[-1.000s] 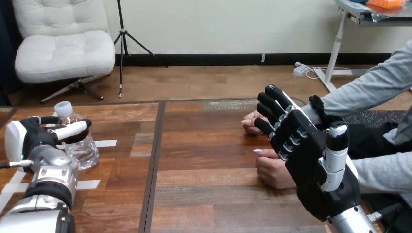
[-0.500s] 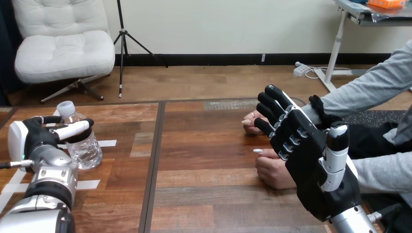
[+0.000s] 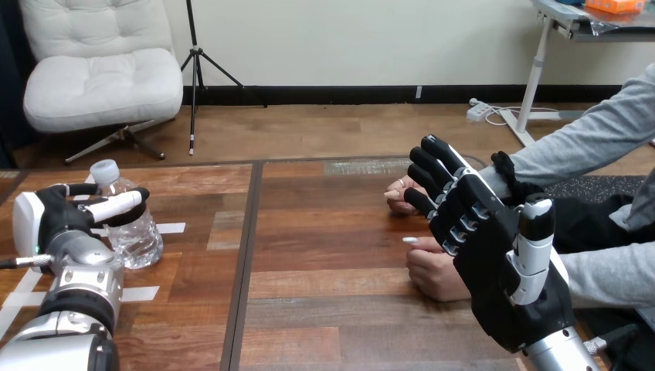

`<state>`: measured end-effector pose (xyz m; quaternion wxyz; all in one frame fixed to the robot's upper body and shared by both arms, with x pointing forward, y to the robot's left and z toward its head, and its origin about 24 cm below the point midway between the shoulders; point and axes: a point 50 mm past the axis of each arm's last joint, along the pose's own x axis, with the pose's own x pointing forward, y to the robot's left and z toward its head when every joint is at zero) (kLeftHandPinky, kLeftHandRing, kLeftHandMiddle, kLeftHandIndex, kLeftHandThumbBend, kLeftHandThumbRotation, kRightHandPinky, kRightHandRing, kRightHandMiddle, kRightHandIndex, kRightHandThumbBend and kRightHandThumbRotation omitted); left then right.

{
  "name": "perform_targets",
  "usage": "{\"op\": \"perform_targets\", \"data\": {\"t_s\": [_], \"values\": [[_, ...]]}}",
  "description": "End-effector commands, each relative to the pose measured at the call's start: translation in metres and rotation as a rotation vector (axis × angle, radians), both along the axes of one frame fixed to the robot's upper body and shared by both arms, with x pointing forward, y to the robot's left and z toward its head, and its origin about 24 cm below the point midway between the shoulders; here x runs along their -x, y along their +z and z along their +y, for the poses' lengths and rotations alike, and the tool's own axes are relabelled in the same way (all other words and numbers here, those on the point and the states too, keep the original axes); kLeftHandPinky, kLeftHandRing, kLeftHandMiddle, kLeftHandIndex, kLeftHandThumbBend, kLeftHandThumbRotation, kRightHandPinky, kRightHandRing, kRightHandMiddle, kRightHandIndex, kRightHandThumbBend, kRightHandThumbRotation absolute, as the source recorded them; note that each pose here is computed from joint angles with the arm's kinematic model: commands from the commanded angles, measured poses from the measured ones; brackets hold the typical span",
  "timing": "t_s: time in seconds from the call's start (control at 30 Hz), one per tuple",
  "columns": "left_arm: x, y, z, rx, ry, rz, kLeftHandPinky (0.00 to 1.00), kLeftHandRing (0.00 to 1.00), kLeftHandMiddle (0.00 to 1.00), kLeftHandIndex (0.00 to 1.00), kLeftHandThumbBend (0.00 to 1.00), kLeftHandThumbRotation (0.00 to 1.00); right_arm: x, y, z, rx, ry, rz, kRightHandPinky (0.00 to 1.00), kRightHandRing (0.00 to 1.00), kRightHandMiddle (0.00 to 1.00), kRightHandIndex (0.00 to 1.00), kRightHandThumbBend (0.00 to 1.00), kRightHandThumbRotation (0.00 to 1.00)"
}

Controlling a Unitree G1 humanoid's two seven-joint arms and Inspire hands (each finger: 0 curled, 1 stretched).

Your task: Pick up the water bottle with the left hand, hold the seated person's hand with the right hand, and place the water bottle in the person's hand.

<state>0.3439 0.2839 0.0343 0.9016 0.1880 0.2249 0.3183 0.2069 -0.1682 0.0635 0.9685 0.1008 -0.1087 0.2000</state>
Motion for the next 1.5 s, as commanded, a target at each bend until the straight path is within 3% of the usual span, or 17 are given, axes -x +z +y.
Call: {"op": "perform_targets", "data": {"t_s": [0.0, 0.37, 0.67, 1.07, 1.47], "values": [[-0.017, 0.029, -0.003, -0.032, -0.030, -0.130, 0.42, 0.48, 0.53, 0.54, 0.76, 0.00, -0.003, 0.017, 0.004, -0.008, 0.007, -0.089, 0.97, 0.99, 0.96, 0.95, 1.00, 1.00], [-0.017, 0.031, -0.006, -0.111, -0.061, -0.157, 0.46, 0.51, 0.55, 0.54, 0.78, 0.00, -0.004, 0.016, 0.004, -0.010, 0.006, -0.084, 0.97, 0.98, 0.96, 0.95, 0.99, 1.00], [-0.017, 0.033, -0.008, -0.163, -0.089, -0.184, 0.40, 0.47, 0.51, 0.53, 0.80, 0.00, -0.004, 0.015, 0.004, -0.008, 0.003, -0.080, 0.97, 0.98, 0.96, 0.94, 0.99, 1.00], [-0.018, 0.037, -0.013, -0.264, -0.148, -0.224, 0.41, 0.48, 0.51, 0.51, 0.82, 0.00, -0.005, 0.014, 0.004, -0.007, 0.002, -0.073, 0.96, 0.98, 0.96, 0.94, 0.98, 1.00], [-0.017, 0.037, -0.018, -0.290, -0.176, -0.271, 0.40, 0.47, 0.50, 0.51, 0.82, 0.00, -0.006, 0.015, 0.005, 0.002, -0.004, -0.063, 0.96, 0.98, 0.96, 0.94, 0.97, 1.00]]}}
